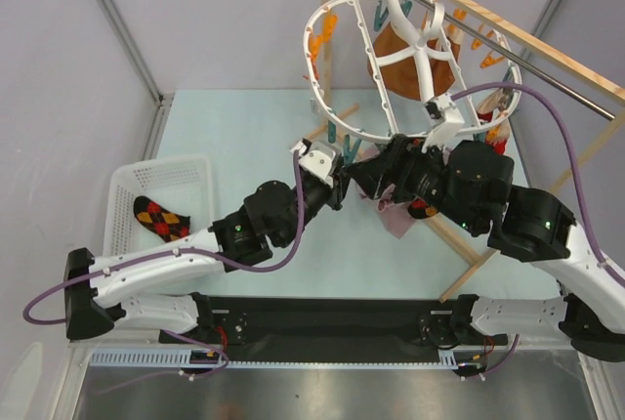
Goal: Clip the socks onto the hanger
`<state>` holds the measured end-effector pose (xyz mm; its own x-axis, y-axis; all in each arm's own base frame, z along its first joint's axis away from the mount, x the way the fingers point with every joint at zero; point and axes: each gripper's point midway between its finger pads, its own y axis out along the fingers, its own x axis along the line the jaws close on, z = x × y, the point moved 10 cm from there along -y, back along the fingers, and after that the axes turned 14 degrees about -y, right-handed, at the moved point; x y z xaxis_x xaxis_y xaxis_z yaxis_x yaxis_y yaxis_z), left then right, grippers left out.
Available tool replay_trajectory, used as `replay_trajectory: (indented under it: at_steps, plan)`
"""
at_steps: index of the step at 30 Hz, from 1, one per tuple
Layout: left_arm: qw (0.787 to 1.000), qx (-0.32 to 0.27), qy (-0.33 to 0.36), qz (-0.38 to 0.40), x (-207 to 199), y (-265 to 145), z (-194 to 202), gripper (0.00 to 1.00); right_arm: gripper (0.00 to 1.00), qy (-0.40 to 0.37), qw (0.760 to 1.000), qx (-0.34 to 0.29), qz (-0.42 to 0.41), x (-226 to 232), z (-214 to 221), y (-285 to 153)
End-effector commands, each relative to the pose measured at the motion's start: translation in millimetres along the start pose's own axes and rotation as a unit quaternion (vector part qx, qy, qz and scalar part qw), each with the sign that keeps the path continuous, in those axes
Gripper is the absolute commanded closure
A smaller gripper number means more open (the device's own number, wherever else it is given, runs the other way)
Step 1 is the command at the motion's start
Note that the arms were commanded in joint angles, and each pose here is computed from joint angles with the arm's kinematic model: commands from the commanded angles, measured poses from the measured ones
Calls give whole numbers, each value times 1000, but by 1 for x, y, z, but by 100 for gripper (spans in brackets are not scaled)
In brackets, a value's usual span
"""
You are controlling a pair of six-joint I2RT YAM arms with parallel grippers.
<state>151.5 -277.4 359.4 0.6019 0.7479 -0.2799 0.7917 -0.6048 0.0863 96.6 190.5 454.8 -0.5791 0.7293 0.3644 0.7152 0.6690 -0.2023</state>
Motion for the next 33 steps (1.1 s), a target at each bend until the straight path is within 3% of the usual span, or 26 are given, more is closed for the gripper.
replay_trajectory:
  at_steps: [1, 11, 22, 29, 33]
  plan:
    - [995, -29, 7, 98, -11, -8, -18, 68, 28, -2, 996, -72, 49, -13, -21, -15]
    - [993, -19, 10, 112, -10, -1, -16, 67, 31, 34, 988, -107, 109, -44, -26, -19]
    - [993, -13, -39, 112, 18, -12, -20, 48, 30, 56, 974, -136, 172, -84, -27, -16]
    - [999, -30, -20, 32, 42, -23, -27, 45, 29, 54, 971, -138, 185, -97, -28, -15]
    - [999, -52, -2, -5, 49, -19, -20, 51, 29, 57, 972, -138, 181, -102, -31, -15]
